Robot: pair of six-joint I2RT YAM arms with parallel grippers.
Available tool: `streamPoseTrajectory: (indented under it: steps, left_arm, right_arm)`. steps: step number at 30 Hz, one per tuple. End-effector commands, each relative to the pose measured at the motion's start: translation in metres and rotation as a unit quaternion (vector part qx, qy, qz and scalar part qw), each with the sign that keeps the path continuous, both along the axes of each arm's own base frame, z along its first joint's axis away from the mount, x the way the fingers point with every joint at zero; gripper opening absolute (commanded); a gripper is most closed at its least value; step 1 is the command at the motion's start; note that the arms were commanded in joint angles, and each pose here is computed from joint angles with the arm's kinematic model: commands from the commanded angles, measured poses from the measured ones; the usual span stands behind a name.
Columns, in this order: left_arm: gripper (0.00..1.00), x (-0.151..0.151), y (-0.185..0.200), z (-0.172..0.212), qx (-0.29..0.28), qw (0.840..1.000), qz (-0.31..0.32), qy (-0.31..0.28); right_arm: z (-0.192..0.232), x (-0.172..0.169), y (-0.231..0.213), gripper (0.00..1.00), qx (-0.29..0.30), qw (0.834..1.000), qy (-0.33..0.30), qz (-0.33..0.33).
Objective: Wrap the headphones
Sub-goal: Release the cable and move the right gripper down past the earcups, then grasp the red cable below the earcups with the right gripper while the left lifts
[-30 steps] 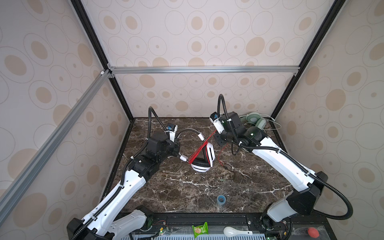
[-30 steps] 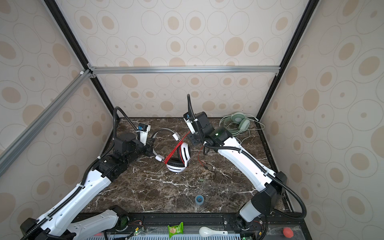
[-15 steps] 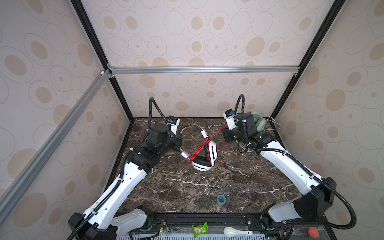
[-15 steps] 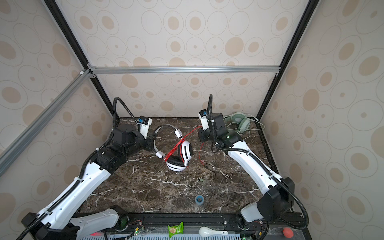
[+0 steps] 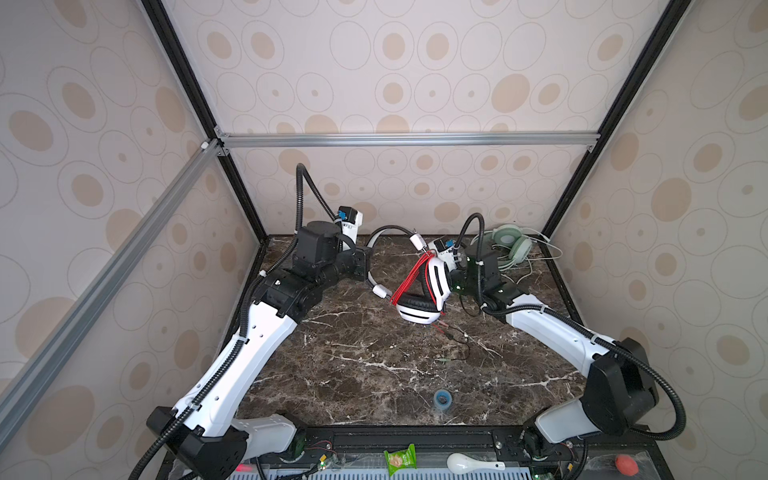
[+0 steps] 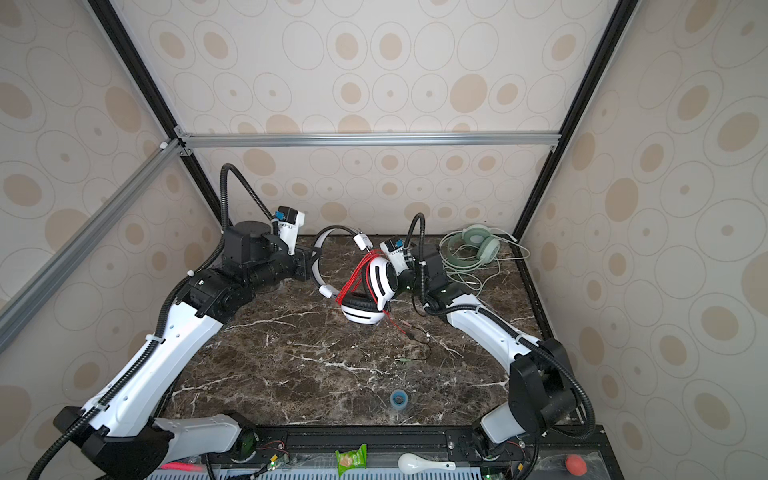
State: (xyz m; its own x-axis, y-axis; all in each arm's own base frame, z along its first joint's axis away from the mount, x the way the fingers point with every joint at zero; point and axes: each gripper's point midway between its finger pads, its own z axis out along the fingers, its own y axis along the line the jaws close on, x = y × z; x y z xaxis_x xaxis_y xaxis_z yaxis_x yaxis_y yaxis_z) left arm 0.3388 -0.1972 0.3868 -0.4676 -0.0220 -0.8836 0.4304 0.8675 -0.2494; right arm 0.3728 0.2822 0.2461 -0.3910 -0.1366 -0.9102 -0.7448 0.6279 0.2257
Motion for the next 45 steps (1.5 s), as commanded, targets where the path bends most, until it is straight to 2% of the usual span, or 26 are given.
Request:
streamPoseTrajectory:
  steps: [1, 9, 17, 25, 37, 45]
  left_arm:
    - [0.0, -0.004, -0.006, 0.051, -0.066, 0.997, -0.002, -0.031]
    - [0.0, 0.007, -0.008, 0.084, -0.081, 0.995, 0.002, -0.052]
    - [0.0, 0.013, -0.002, 0.102, -0.098, 0.994, 0.013, -0.051]
    - [0.0, 0.006, 0.008, 0.111, -0.126, 0.99, 0.016, -0.054]
    - [0.0, 0.018, 0.021, 0.126, -0.154, 0.986, 0.036, -0.059]
    - [0.0, 0.026, 0.025, 0.129, -0.166, 0.984, 0.04, -0.056]
  right_arm:
    - [0.011, 0.001, 0.016, 0.37, 0.05, 0.997, -0.042, 0.044]
    - [-0.007, 0.005, 0.017, 0.36, 0.051, 0.998, -0.019, 0.038]
    - [-0.035, -0.008, 0.009, 0.36, 0.045, 0.998, 0.024, 0.028]
    - [-0.071, -0.004, 0.013, 0.34, 0.037, 0.997, 0.059, 0.03]
    - [-0.1, -0.002, 0.013, 0.34, 0.058, 0.994, 0.09, 0.011]
    - [-0.117, -0.018, 0.009, 0.37, 0.03, 0.994, 0.103, 0.031]
